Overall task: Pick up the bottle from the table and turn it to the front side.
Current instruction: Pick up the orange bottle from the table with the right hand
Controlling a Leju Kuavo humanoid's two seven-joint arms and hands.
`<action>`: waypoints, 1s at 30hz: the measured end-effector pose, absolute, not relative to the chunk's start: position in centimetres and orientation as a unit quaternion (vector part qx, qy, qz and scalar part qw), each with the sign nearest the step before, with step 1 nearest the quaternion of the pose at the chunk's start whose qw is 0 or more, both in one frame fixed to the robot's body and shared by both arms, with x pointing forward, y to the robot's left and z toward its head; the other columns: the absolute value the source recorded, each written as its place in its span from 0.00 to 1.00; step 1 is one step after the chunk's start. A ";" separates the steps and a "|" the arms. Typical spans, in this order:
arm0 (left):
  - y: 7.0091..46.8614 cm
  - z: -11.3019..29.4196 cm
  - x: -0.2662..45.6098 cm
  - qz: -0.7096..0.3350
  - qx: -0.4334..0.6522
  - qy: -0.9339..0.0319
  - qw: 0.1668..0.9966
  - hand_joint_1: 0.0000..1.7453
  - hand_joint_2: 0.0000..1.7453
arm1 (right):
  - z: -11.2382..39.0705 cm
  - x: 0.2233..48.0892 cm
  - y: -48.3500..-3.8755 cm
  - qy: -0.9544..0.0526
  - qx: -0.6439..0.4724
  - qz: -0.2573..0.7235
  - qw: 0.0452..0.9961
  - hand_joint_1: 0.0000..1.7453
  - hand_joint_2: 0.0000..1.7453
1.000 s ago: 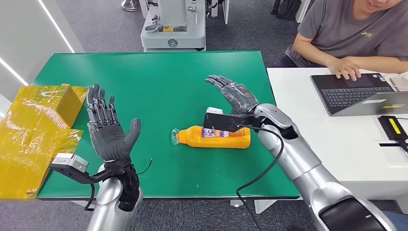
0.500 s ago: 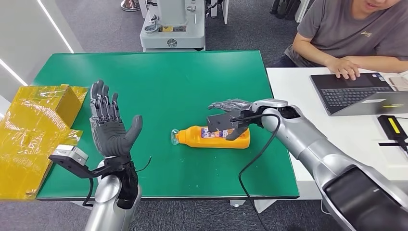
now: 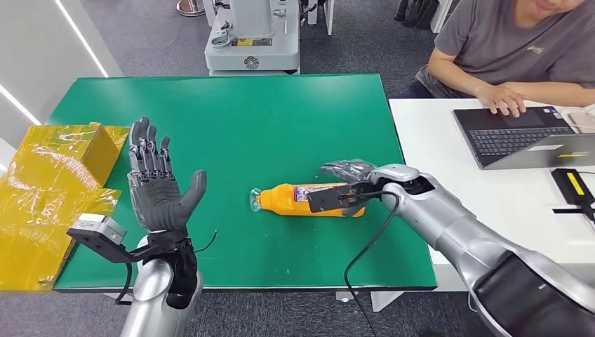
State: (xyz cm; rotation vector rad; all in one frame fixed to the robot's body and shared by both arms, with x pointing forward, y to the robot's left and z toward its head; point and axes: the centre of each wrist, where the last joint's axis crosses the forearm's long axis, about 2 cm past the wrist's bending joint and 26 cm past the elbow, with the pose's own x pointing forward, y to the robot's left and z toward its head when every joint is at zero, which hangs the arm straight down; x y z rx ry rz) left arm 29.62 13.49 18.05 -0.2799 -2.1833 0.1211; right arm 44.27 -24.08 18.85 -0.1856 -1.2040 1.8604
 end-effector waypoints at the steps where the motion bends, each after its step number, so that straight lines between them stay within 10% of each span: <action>1: 13.5 18.1 29.6 0.049 -0.113 -0.884 0.451 0.00 1.00 | 18.3 44.0 -24.2 -0.487 -0.077 0.748 0.443 0.00 1.00; 20: 14.3 17.5 28.4 0.045 -0.105 -0.885 0.452 0.00 1.00 | 13.2 40.3 -25.1 -0.522 -0.098 0.727 0.435 0.02 1.00; 21: 14.4 17.5 28.3 0.045 -0.104 -0.885 0.452 0.00 1.00 | 13.1 40.1 -25.2 -0.524 -0.098 0.727 0.433 0.10 1.00; 25: 14.5 17.2 28.0 0.044 -0.102 -0.884 0.455 0.00 1.00 | 12.8 39.7 -25.4 -0.530 -0.099 0.726 0.427 0.95 1.00; 30: 14.7 17.2 27.8 0.046 -0.098 -0.884 0.454 0.00 1.00 | 12.8 39.6 -25.5 -0.535 -0.104 0.729 0.414 1.00 1.00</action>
